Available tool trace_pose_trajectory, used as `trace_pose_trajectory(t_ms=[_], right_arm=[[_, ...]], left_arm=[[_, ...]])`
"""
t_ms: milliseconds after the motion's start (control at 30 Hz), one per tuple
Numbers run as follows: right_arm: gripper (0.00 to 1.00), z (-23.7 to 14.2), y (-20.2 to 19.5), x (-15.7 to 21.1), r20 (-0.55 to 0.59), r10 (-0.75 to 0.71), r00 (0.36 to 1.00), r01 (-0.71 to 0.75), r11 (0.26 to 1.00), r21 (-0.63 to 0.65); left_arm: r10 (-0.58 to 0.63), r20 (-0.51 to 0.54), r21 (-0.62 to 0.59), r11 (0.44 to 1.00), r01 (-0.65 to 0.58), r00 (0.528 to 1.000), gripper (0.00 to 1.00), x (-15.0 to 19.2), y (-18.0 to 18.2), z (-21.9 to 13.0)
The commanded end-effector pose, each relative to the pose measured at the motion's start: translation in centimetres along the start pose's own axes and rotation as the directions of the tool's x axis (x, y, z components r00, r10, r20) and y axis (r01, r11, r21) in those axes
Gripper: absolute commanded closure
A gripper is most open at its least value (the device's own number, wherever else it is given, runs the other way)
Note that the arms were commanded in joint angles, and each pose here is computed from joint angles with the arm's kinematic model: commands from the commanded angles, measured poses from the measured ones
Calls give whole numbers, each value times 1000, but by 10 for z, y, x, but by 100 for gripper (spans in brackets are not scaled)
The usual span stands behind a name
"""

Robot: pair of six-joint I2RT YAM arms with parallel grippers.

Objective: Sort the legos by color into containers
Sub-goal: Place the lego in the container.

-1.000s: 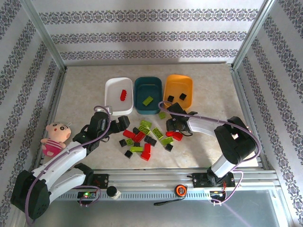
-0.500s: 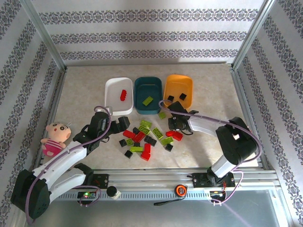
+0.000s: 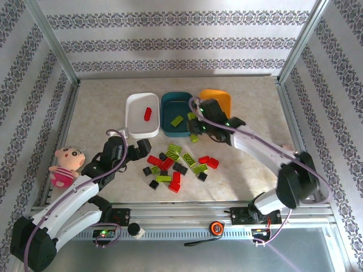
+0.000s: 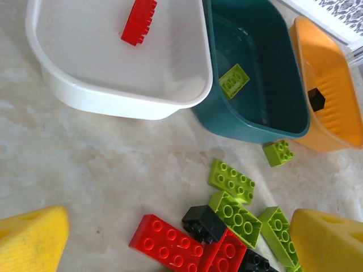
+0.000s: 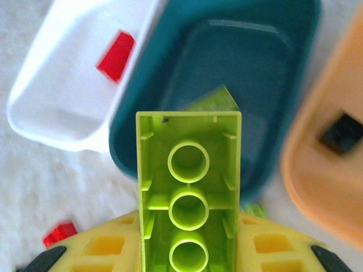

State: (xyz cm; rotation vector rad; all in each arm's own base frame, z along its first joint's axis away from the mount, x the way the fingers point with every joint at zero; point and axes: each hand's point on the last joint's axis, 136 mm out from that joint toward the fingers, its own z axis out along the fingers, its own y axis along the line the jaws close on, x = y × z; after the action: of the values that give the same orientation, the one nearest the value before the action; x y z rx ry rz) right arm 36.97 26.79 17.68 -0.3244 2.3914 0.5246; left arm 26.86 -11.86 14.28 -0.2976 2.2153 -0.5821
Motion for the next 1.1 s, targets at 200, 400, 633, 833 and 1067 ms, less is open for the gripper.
trace_pose_trajectory(t_ms=[200,400,633,833,1067], right_arm=[[77,115,-10,-37,-97,23,995,-15,996,87],[71,159,-23,-43,-129,74,989,-58,991,121],[39,149,-14,-65,-69,77,995,-70,993,91],[35,97,2,-71,8,55,998,-56,997,46],[33,39,2,4,6,32,999,-33,999,41]], left_arm=[[5,-42,-55,998,-8,999,0,10,12,-13],[2,-26,-60,998,-3,1000,0,12,17,-23],[19,-90,-50,998,-24,996,0,26,18,-15],[51,-178,27,999,-47,983,5,35,-2,-4],[135,-311,47,991,-127,941,9,73,-10,-5]])
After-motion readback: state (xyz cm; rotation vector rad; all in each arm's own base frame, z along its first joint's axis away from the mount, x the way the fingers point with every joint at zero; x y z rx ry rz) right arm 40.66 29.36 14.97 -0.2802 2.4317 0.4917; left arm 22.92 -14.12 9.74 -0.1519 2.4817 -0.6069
